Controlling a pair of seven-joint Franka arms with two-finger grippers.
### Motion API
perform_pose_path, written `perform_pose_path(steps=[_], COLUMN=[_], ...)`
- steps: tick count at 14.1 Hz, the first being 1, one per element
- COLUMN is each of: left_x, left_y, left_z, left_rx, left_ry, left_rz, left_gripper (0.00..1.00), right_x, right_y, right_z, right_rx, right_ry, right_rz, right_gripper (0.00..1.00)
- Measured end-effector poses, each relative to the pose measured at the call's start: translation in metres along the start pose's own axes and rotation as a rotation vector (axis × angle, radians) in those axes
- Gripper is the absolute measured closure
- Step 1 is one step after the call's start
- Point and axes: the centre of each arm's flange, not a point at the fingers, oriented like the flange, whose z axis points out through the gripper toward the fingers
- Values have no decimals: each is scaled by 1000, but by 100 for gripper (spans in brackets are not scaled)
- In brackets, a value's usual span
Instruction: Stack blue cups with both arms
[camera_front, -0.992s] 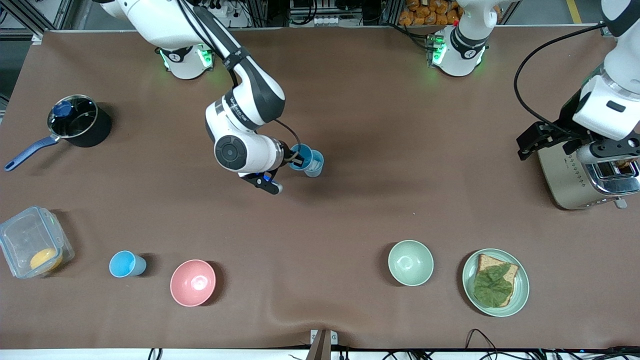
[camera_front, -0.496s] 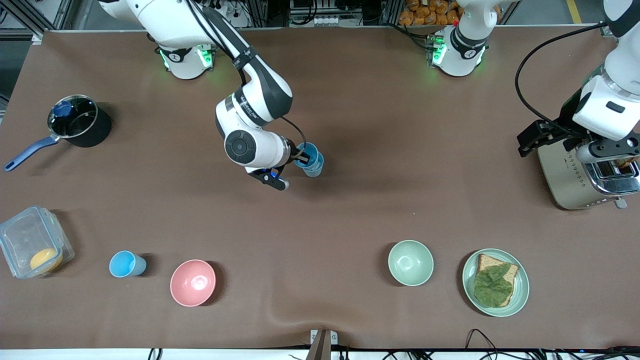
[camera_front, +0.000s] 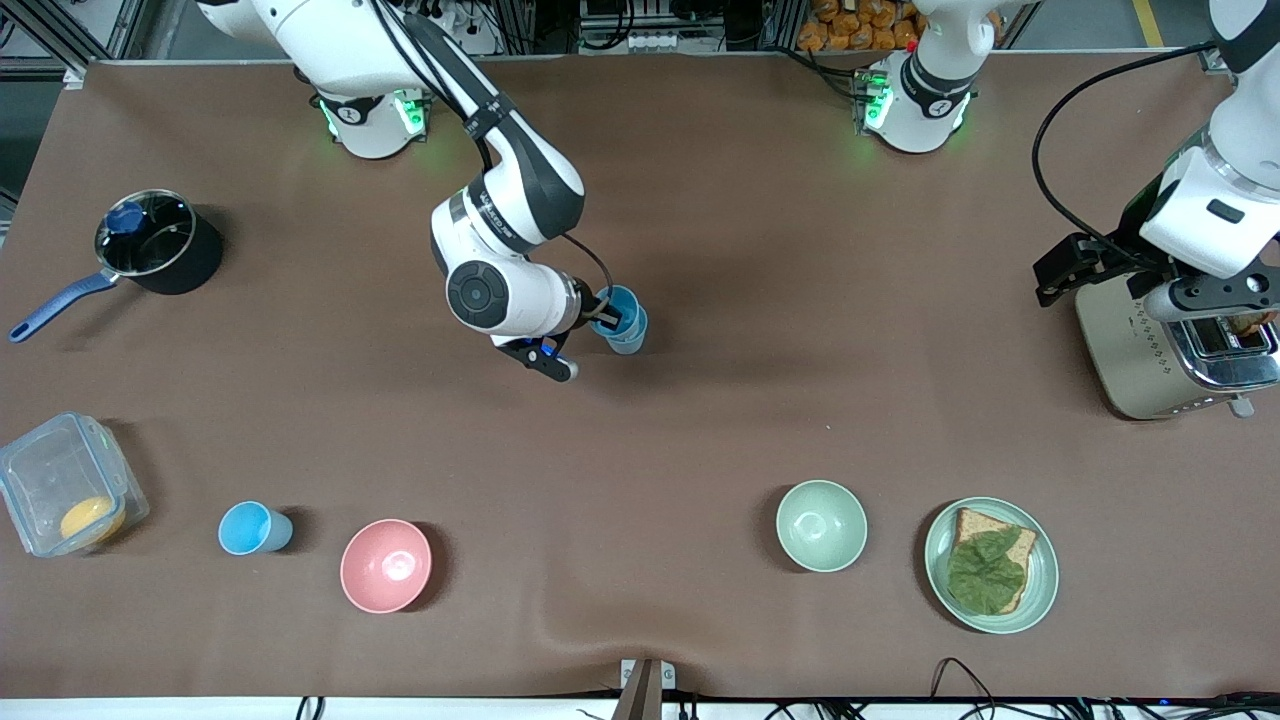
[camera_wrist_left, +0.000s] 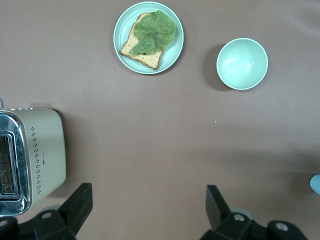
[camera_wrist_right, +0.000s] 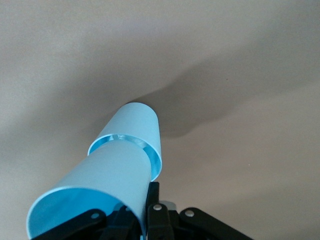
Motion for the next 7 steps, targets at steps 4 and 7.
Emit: perform_pose_path(steps=[4,7], left_x=[-5,-9], left_y=[-24,-22], left_z=[-14,-15], left_rx=[15,20], left_ry=[4,-13], left_rz=[-24,-14], left_gripper=[0,0], right_x=[0,0], right_y=[0,0], right_z=[0,0], right_rx=[3,3], right_ry=[2,2], right_rz=[0,0], right_gripper=[96,72])
